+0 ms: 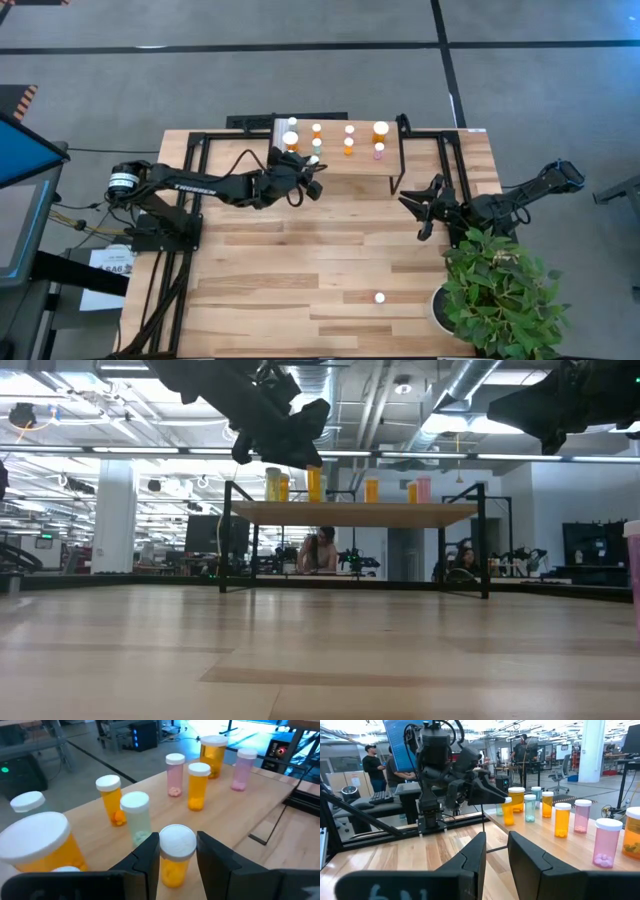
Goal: Pick and place medicine bottles onto shelf by color
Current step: Put the small orange pill bottle on the shelf
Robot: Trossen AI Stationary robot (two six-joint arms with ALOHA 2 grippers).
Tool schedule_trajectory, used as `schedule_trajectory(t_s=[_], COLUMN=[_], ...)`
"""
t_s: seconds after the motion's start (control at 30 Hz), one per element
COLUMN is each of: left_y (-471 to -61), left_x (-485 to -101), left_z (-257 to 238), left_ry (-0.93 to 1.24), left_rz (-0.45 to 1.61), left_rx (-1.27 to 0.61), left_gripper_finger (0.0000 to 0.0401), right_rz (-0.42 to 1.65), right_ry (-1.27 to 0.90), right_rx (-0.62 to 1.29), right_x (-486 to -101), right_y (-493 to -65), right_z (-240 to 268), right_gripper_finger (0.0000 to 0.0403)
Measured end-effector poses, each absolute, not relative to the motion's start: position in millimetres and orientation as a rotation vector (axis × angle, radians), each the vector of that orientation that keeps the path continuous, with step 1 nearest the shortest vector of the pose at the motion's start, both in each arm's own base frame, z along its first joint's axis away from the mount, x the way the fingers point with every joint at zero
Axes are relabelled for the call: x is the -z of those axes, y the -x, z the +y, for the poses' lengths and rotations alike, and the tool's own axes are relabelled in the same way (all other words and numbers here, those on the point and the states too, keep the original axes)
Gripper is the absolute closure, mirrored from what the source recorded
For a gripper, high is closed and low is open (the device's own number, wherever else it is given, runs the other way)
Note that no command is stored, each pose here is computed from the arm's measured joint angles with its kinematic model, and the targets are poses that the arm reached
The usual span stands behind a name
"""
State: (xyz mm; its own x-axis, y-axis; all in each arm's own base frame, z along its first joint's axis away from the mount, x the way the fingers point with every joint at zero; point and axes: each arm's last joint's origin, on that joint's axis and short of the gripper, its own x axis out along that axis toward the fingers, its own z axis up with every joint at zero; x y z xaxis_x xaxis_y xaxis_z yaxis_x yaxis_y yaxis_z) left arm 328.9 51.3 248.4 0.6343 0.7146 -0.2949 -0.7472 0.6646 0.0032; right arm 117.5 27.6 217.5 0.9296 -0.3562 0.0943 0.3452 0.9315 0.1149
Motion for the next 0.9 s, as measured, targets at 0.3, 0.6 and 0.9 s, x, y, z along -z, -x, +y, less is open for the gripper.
schedule_trajectory(t_s=[0.3,0.6,0.9], left_y=[-327.9,-327.7,-327.7], left_x=[-249.5,-249.8,-249.8], left_z=[68.1,72.3,72.3], left_ry=[0.128,0.107,0.105], left_rz=[0.286,0.301,0.303], left_rx=[-0.804,-0.775,-0.774], left_gripper_finger=[0.0307,0.0307,0.0307], right_rz=[-0.114,-0.114,-0.114], right_ry=[-0.096,-0.095,-0.096], right_rx=[0.361,0.361,0.361], right_x=[-217.5,-217.5,-217.5], right_y=[-117.5,-117.5,-117.5], right_z=[27.6,27.6,27.6], right_gripper_finger=[0.0301,0.0301,0.0301])
